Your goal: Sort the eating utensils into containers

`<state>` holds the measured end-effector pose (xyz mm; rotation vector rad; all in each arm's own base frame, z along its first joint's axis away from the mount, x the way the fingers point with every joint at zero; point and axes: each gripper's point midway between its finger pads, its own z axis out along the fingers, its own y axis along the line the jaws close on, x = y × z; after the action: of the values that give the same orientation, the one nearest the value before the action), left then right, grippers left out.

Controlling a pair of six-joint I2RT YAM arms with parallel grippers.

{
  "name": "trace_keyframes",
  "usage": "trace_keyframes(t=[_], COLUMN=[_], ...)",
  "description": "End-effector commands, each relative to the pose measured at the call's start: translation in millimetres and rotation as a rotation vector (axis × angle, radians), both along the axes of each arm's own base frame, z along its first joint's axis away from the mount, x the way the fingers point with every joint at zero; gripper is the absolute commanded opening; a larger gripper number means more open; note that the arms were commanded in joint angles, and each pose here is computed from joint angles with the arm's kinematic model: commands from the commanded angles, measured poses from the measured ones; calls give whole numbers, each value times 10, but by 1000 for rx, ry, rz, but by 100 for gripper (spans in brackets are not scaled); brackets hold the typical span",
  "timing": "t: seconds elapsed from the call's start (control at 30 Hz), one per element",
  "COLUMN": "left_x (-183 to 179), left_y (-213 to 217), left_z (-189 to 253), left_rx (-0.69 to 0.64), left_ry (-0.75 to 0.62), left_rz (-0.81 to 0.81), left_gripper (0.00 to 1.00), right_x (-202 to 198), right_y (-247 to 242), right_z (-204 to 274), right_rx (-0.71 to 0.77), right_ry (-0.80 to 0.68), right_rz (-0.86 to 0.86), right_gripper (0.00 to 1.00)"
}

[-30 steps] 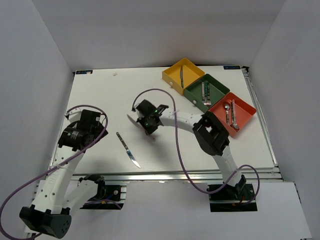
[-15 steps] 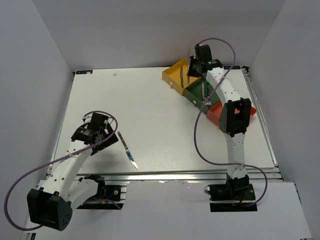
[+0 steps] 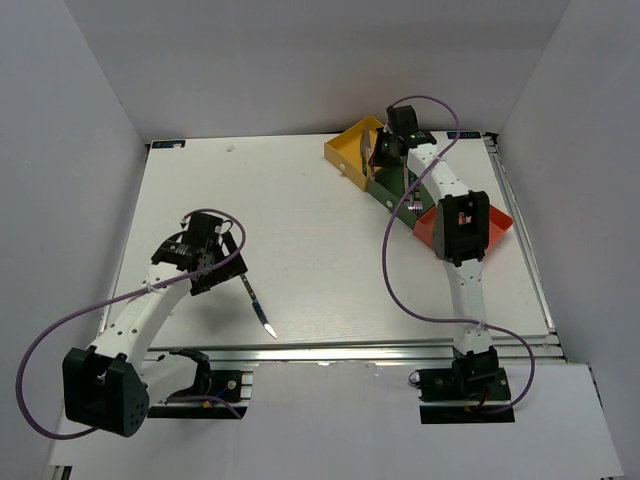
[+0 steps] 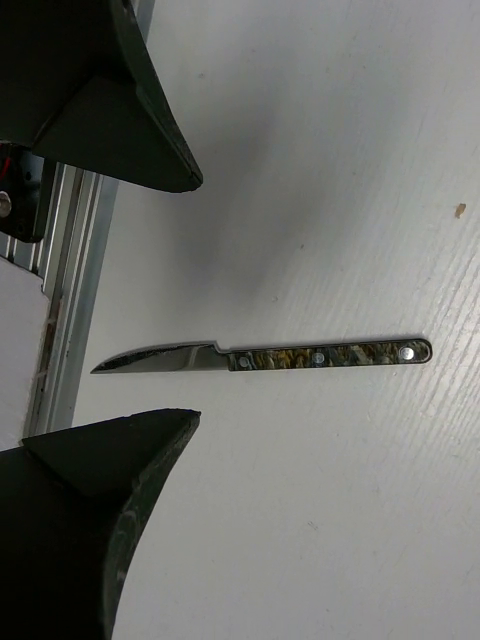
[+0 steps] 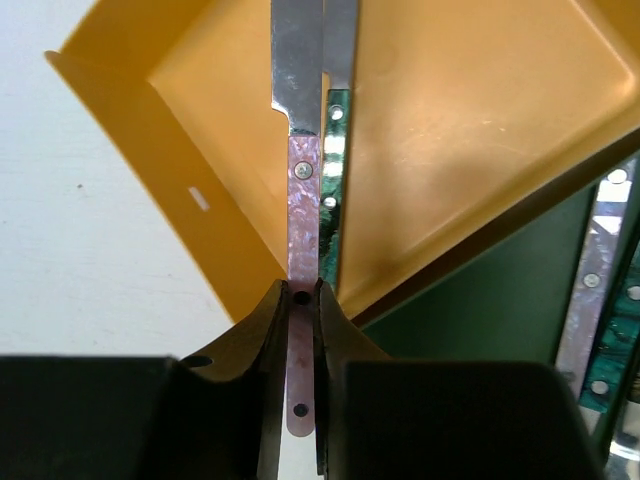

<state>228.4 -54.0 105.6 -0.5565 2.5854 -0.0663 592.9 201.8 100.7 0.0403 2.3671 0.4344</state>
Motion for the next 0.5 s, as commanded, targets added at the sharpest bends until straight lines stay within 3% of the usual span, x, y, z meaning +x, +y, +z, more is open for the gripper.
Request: trace_keyframes(t=[0.0, 0.17, 0.47], left_x=[142, 157, 135], left_y=[-98, -73, -54], left_z=[90, 95, 78], left_rx=[-30, -16, -5], left_ry=[-35, -39, -25], left_rz=[-37, -38, -39], left_gripper=[98, 98, 98], right_x=[106, 204, 404], right_y=[123, 138, 46], right_z=[469, 615, 427], right_rx=[80, 145, 161], right_ry=[-109, -153, -170], right_rz=[18, -11, -45], right_gripper=[0, 0, 0])
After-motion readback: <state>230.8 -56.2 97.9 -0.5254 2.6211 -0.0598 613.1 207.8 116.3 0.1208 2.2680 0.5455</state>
